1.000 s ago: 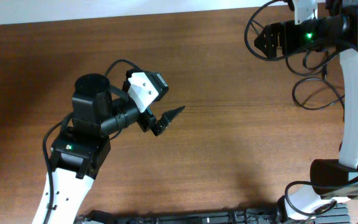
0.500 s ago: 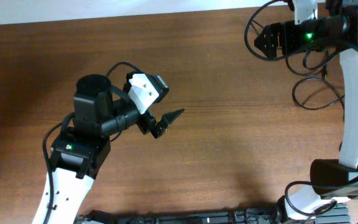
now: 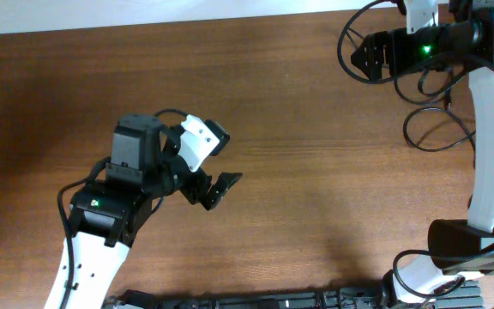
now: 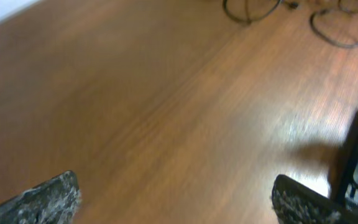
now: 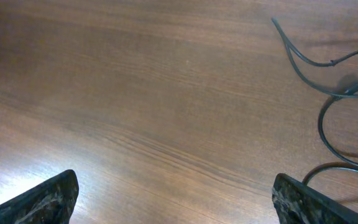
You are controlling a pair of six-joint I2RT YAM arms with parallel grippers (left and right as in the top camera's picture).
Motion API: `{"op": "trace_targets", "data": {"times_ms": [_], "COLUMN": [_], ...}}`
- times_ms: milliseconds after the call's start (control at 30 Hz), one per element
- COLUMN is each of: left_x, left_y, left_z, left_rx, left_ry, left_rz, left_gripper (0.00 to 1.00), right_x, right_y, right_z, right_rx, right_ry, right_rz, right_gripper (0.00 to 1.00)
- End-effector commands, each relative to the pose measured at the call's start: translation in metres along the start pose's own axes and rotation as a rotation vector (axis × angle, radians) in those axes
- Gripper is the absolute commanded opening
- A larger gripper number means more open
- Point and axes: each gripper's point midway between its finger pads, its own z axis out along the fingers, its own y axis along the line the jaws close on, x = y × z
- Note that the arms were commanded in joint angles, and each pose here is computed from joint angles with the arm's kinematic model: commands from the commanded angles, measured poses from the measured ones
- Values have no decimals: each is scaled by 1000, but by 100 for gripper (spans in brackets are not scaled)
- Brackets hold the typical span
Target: Untangle cables
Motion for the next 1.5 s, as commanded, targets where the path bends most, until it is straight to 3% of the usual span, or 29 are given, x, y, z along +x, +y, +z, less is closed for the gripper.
{"op": "trace_targets", "data": {"times_ms": [0,200,367,567,1167,1467], "left_x": [14,52,79,103,132,120], "left_y": [6,13,18,17,2,9], "left_z": [5,41,68,67,37,19], "left_rx": [-35,-39,-62,-95,-221,-300], "left_ry": [43,35,-48,-148,-446,-516], "left_rz": [-8,-133,-148,-229,-83,-60], "left_gripper": [99,99,99,99,99,99], "right_x": [-2,-2,-2,-2,-2,-2], "right_y": [2,2,2,2,2,2], "right_z": [-5,-5,-5,-5,-5,-5], "right_rx": [6,6,6,6,6,6], "right_ry": [-13,-13,-13,-13,-13,-13], "right_rz": [-20,-20,-20,-20,-20,-20], "right_gripper": [99,99,99,99,99,99]}}
